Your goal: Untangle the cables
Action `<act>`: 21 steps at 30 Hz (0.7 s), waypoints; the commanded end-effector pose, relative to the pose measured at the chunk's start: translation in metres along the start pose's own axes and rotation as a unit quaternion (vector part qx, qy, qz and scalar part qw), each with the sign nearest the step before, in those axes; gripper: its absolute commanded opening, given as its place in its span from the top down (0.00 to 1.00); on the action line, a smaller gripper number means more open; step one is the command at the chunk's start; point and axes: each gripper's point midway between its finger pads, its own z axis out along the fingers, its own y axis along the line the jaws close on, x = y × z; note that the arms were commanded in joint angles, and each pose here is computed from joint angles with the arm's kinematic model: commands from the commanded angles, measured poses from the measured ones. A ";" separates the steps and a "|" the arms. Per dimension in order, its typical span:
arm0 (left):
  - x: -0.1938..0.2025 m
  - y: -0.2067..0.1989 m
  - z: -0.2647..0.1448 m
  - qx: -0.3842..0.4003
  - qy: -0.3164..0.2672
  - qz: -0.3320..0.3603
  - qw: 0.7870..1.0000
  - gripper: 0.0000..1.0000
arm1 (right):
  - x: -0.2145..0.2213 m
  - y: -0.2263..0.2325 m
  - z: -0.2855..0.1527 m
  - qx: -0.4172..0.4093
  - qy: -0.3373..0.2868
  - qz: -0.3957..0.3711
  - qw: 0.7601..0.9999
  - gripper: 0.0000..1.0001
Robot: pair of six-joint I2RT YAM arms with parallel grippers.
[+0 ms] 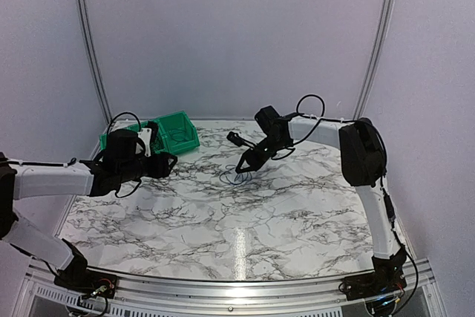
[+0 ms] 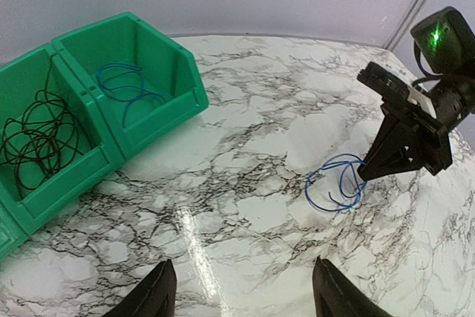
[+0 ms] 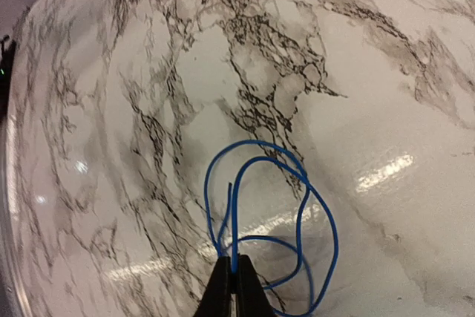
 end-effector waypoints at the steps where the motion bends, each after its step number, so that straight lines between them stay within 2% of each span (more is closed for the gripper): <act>1: -0.001 -0.040 0.010 0.065 -0.006 0.038 0.997 0.35 | -0.022 0.017 -0.012 -0.012 -0.021 -0.008 1.000 1.00; 10: 0.002 -0.105 0.035 0.132 -0.023 0.077 0.988 0.35 | -0.044 0.074 -0.060 -0.064 -0.078 -0.044 0.994 1.00; 21: -0.022 -0.148 0.051 0.188 -0.092 0.053 0.976 0.38 | -0.050 0.117 -0.069 -0.118 -0.090 -0.061 0.987 1.00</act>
